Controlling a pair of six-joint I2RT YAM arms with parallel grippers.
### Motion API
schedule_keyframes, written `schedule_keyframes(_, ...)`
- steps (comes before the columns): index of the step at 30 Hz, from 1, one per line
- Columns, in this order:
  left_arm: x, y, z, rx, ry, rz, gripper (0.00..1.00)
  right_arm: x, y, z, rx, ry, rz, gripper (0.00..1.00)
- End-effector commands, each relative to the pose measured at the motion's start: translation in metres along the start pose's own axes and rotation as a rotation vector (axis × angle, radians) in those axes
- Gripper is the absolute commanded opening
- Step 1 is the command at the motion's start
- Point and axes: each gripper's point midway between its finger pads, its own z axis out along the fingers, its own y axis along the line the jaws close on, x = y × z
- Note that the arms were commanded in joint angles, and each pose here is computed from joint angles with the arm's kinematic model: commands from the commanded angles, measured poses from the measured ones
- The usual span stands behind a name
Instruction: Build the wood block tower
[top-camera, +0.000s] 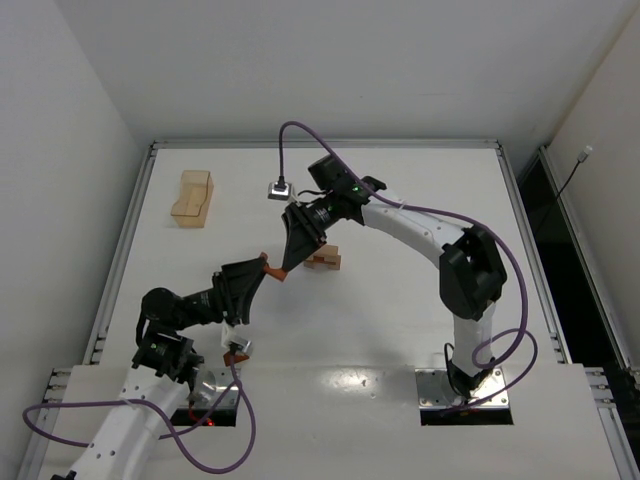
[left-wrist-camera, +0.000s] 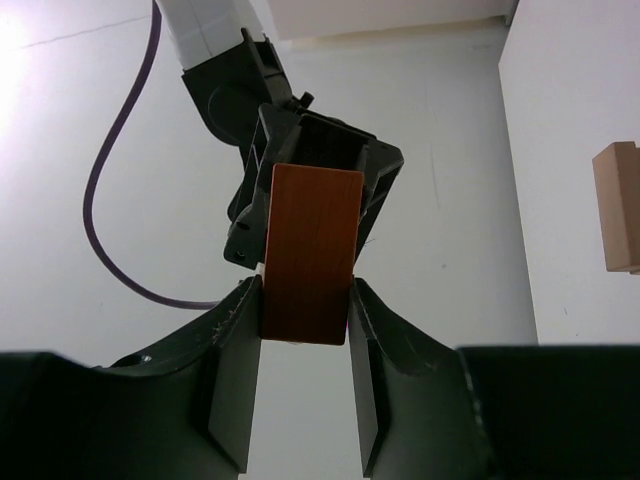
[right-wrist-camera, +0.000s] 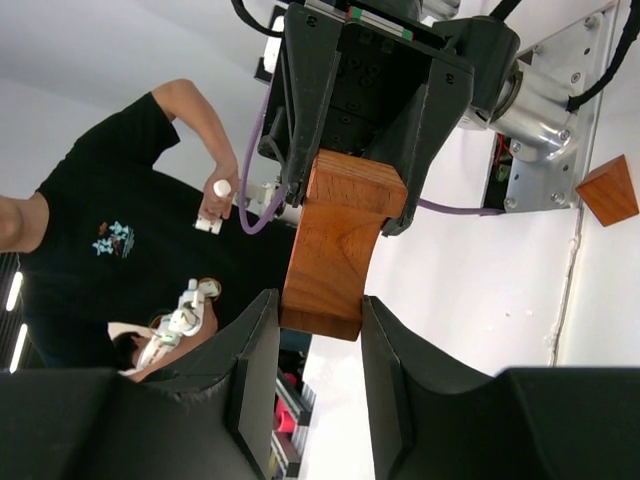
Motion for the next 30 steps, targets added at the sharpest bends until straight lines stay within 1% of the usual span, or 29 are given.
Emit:
schedule_keyframes(1,-0.012,0.010,0.001,-0.024,-0.057,-0.002,0.00,-0.005,0.028,0.004,-0.128,0.050,-0.096,0.21)
schedule_keyframes(3,-0.013,0.007,0.001,-0.016,-0.057,-0.023,0.00,-0.007,0.026,0.005,-0.118,0.047,-0.104,0.38)
schedule_keyframes(6,-0.015,0.012,-0.001,-0.012,-0.057,-0.041,0.00,-0.011,0.023,-0.001,-0.084,0.021,-0.117,0.50)
schedule_keyframes(7,-0.016,0.013,-0.001,-0.007,-0.056,-0.049,0.00,-0.013,0.023,-0.007,-0.068,0.005,-0.132,0.52)
schedule_keyframes(8,-0.018,0.015,-0.002,0.001,-0.056,-0.071,0.00,-0.014,0.028,-0.007,-0.053,-0.001,-0.152,0.52)
schedule_keyframes(11,-0.025,0.018,-0.004,0.027,-0.077,-0.110,0.00,-0.024,0.025,-0.026,0.019,-0.066,-0.192,0.53)
schedule_keyframes(13,-0.026,0.023,-0.005,0.060,-0.075,-0.162,0.00,-0.033,0.028,-0.046,0.070,-0.119,-0.228,0.53)
schedule_keyframes(14,-0.027,0.014,-0.005,0.104,-0.072,-0.230,0.00,-0.037,0.025,-0.055,0.109,-0.147,-0.237,0.53)
schedule_keyframes(15,-0.024,0.024,-0.003,0.117,-0.071,-0.251,0.00,-0.041,0.025,-0.064,0.133,-0.169,-0.264,0.53)
schedule_keyframes(16,-0.023,0.024,-0.002,0.139,-0.069,-0.284,0.00,-0.045,0.026,-0.080,0.166,-0.205,-0.272,0.53)
schedule_keyframes(17,-0.023,0.035,-0.002,0.156,-0.068,-0.311,0.00,-0.045,0.020,-0.089,0.196,-0.226,-0.251,0.53)
schedule_keyframes(18,-0.021,0.038,-0.001,0.168,-0.066,-0.351,0.00,-0.045,0.023,-0.097,0.213,-0.240,-0.284,0.53)
schedule_keyframes(20,-0.008,0.036,0.007,0.213,-0.048,-0.458,0.00,-0.048,0.024,-0.122,0.258,-0.291,-0.282,0.53)
schedule_keyframes(21,-0.002,0.052,0.009,0.210,-0.029,-0.477,0.00,-0.048,0.029,-0.130,0.272,-0.307,-0.295,0.53)
schedule_keyframes(22,0.011,0.044,0.015,0.240,0.009,-0.586,0.00,-0.049,0.029,-0.139,0.287,-0.321,-0.308,0.53)
schedule_keyframes(23,0.018,0.047,0.018,0.246,0.030,-0.631,0.00,-0.049,0.034,-0.154,0.310,-0.353,-0.306,0.53)
schedule_keyframes(24,0.026,0.068,0.022,0.224,0.046,-0.647,0.00,-0.050,0.038,-0.161,0.324,-0.370,-0.318,0.53)
schedule_keyframes(25,0.030,0.070,0.026,0.229,0.065,-0.748,0.00,-0.050,0.037,-0.168,0.337,-0.382,-0.327,0.53)
schedule_keyframes(26,0.040,0.073,0.028,0.231,0.102,-0.790,0.00,-0.049,0.042,-0.180,0.358,-0.405,-0.332,0.53)
schedule_keyframes(27,0.046,0.057,0.035,0.291,0.123,-0.887,0.00,-0.047,0.045,-0.184,0.366,-0.417,-0.328,0.53)
schedule_keyframes(28,0.047,0.078,0.042,0.283,0.115,-0.899,0.00,-0.045,0.049,-0.187,0.376,-0.424,-0.338,0.53)
schedule_keyframes(29,0.051,0.078,0.046,0.301,0.141,-0.932,0.00,-0.043,0.051,-0.195,0.391,-0.439,-0.342,0.53)
schedule_keyframes(30,0.058,0.069,0.055,0.343,0.158,-1.000,0.00,-0.041,0.052,-0.198,0.408,-0.449,-0.329,0.53)
